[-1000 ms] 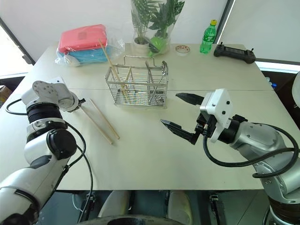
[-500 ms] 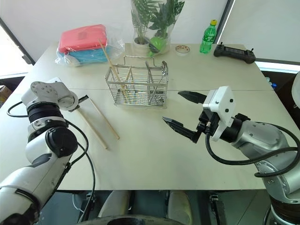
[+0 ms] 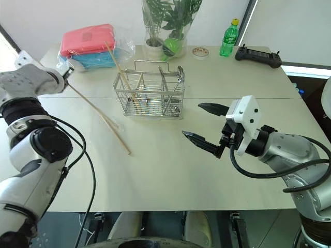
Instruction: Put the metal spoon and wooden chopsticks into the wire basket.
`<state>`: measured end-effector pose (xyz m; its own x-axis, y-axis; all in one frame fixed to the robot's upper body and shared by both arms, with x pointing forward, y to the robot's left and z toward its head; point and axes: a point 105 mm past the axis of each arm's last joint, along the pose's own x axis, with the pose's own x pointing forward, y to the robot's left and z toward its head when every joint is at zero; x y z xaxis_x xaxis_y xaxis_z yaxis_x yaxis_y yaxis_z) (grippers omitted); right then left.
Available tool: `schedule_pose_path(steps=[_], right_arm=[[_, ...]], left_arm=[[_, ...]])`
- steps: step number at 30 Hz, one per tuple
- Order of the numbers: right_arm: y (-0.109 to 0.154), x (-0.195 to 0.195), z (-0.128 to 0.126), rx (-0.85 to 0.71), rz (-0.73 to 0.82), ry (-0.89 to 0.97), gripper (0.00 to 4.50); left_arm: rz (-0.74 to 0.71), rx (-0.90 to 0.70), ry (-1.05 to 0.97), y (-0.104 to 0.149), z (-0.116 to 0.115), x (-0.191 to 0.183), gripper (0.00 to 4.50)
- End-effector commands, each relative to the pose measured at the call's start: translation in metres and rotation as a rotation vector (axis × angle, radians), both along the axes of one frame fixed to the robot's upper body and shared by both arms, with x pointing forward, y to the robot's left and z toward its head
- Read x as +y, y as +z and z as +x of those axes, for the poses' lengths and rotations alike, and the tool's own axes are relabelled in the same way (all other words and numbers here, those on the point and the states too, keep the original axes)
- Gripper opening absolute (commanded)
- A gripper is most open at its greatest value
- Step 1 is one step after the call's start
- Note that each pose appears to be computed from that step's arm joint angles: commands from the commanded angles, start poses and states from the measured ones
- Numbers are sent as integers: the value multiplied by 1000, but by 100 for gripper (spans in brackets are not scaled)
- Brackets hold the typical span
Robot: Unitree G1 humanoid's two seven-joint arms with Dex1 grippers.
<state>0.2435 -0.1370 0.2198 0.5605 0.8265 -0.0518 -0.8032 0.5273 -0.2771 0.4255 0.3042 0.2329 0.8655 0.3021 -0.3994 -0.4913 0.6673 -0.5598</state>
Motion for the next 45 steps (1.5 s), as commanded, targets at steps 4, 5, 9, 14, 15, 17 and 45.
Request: schedule_pose_path(steps=[4,5,9,14,15,17,45], right_arm=[[9,-5,1,-27,11,-15,450],[8,-5,1,-26,12,-16,450],[8,-3,0,-22,17,-15,450],[9,-5,0,-12,39,-37,450],[9,-5,0,-10,41,-40,450],[9,-5,-1,-10,41,-43,450],[17,-13,-9,-16,98,-136,450]], left_arm=[[281,-448,-31,106,-9,20,1],[308,-540,-51,123,-12,17,1],[294,-909,-151,186,-35,-3,1],[206,-1185,-370,226,-63,-52,1],[216,-1210,-422,229,-67,-65,1],[289,-1237,-525,230,-75,-93,1],[714,-1101,-791,151,-34,-182,1]])
